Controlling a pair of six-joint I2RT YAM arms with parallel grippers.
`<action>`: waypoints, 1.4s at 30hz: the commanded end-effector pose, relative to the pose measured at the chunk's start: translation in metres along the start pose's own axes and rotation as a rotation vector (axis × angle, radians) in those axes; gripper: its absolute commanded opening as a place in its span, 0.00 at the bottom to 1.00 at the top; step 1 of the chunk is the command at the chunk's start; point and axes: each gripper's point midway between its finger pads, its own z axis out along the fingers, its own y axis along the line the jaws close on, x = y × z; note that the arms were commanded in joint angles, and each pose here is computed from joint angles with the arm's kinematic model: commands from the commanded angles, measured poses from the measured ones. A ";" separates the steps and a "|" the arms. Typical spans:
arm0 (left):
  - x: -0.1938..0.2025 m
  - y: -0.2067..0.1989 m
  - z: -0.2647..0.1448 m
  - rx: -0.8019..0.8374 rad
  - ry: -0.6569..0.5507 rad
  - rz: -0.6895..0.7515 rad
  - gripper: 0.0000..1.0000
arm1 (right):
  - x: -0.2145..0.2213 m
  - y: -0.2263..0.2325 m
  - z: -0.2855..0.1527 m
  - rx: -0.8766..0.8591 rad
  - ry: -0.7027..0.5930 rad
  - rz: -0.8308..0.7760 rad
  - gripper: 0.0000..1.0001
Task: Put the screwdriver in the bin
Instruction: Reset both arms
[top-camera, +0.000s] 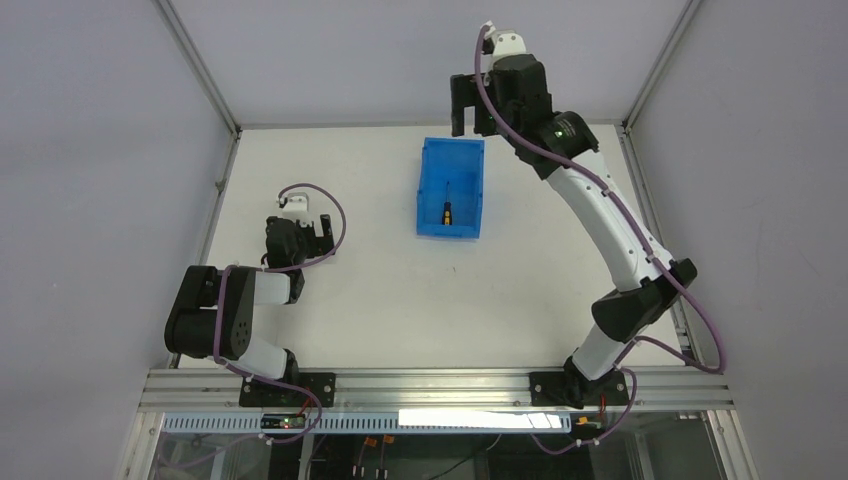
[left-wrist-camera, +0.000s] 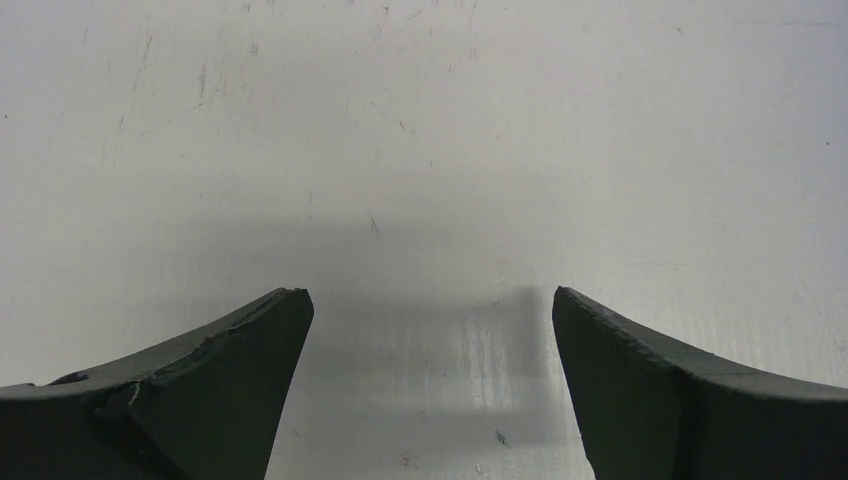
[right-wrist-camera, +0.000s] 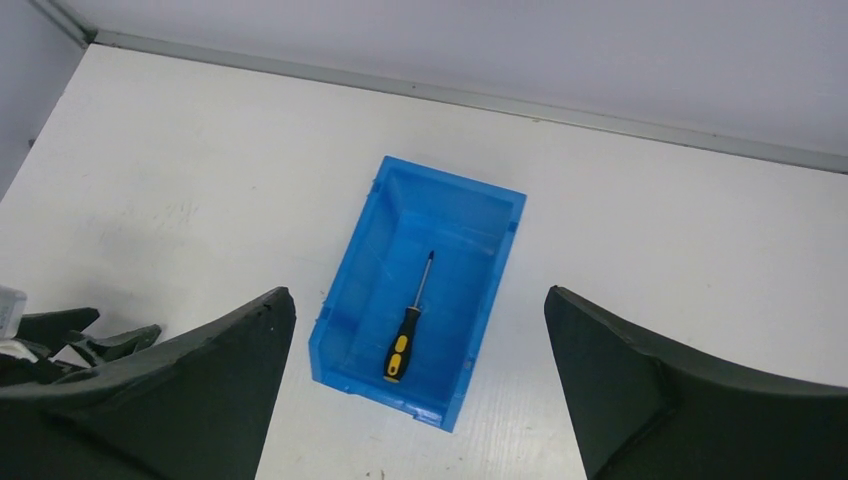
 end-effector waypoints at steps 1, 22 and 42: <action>-0.018 0.004 0.003 -0.010 -0.054 -0.012 1.00 | -0.017 -0.042 -0.027 0.042 -0.046 0.004 0.99; -0.019 0.004 0.003 -0.011 -0.055 -0.011 1.00 | 0.023 -0.201 -0.052 0.186 0.042 0.190 0.99; -0.018 0.004 0.003 -0.010 -0.054 -0.011 1.00 | 0.020 -0.210 -0.058 0.236 0.011 0.173 0.99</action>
